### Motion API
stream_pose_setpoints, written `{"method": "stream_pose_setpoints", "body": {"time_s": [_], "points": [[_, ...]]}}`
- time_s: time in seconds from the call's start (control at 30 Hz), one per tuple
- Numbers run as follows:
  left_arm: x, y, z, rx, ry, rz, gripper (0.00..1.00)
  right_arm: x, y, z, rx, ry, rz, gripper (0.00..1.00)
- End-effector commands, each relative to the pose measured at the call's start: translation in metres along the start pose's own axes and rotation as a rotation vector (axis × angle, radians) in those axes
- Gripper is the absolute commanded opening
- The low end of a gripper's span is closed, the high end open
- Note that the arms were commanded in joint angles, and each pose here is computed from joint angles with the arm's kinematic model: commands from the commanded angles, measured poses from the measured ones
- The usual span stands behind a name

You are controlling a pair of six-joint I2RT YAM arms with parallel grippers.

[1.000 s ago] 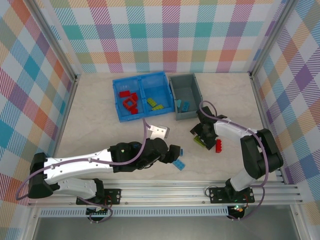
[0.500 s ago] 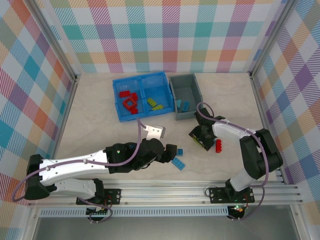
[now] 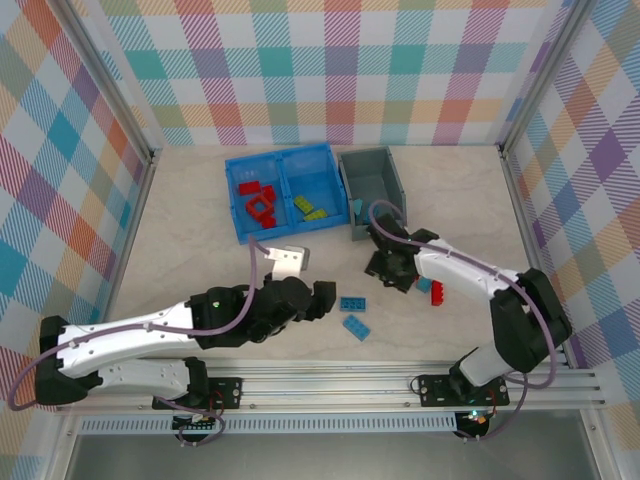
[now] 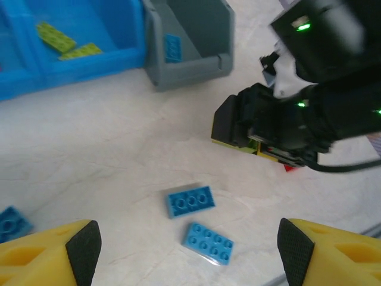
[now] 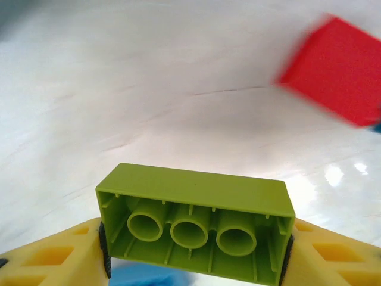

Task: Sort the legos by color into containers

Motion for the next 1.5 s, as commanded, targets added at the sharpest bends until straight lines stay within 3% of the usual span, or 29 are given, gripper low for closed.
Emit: {"method": "stream_pose_setpoints", "body": {"time_s": [0.0, 0.23, 0.4, 0.57, 0.73, 0.93, 1.17, 1.47], "points": [[0.031, 0.024, 0.022, 0.067, 0.089, -0.127, 0.80, 0.040, 0.002, 0.037, 0.155, 0.094, -0.088, 0.61], [0.047, 0.051, 0.026, 0.051, 0.174, -0.226, 0.81, 0.026, 0.027, 0.121, 0.266, 0.167, -0.109, 0.61], [0.030, 0.068, 0.023, 0.056, 0.164, -0.193, 0.82, 0.002, 0.054, 0.174, 0.237, 0.164, -0.128, 0.61], [0.015, 0.083, 0.027, 0.102, 0.110, -0.153, 0.82, -0.030, 0.084, 0.191, 0.141, 0.132, -0.156, 0.61], [0.009, 0.085, 0.024, 0.087, 0.103, -0.131, 0.82, -0.062, 0.097, 0.203, 0.091, 0.089, -0.107, 0.62], [0.006, 0.078, 0.028, 0.084, 0.115, -0.107, 0.82, -0.082, 0.098, 0.202, 0.048, 0.033, -0.082, 0.73], [0.006, 0.068, 0.037, 0.079, 0.158, -0.072, 0.82, -0.062, 0.100, 0.211, 0.062, 0.099, -0.079, 0.83], [0.009, 0.056, 0.057, 0.114, 0.249, -0.048, 0.81, 0.020, 0.085, 0.231, 0.116, 0.236, -0.165, 0.80]]}}
Point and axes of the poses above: each hand's point on the last joint's axis, 136 mm out from that joint toward the fingers, its own x axis back along the fingers, its own z axis along the line the jaws close on, y = z × x, the point moved 8 cm from there along x, back along the fingers, and after that the axes turned 3 degrees about -x, right-handed, at the moved point
